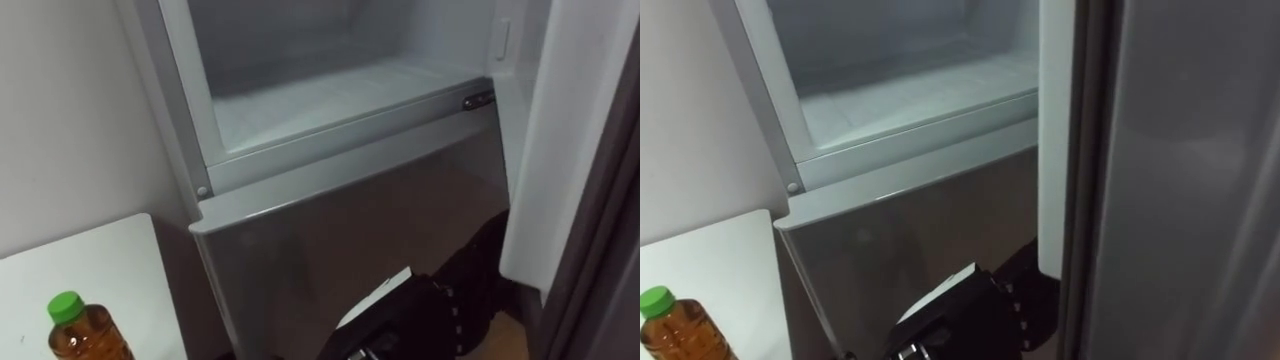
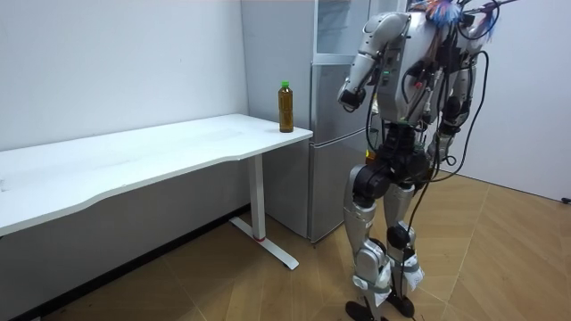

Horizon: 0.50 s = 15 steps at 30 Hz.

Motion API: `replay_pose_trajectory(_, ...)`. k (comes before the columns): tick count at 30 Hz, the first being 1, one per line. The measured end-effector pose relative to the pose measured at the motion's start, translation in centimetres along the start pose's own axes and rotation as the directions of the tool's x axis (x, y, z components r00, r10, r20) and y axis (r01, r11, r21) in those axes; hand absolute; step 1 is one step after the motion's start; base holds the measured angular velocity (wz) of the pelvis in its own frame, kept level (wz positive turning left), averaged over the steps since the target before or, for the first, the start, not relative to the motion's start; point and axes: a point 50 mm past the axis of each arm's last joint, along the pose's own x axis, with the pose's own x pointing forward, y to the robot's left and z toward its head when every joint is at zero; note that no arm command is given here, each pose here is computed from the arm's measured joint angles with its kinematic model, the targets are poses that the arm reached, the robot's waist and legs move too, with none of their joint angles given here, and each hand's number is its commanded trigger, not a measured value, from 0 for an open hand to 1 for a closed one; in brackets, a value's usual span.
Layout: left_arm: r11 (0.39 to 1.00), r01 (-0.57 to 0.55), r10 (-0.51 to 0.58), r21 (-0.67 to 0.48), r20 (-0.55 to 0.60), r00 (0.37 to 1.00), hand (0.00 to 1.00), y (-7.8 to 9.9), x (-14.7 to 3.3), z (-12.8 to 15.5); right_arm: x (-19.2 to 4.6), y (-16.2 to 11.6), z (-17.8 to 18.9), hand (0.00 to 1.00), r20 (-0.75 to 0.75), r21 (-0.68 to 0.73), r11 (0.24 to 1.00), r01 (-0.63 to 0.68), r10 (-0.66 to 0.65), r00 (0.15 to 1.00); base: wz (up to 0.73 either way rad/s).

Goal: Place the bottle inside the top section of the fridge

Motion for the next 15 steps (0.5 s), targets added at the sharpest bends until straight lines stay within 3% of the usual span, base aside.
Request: replay_pose_trajectory(15,0.999,0.048,-0.048,0.001,-0.017,0.999,0.00,-0.46,0.55,-0.04,0.03,-0.05,0.10,0.00,0.002,-0.001,1.000,0.019,-0.019,1.000,-0.08)
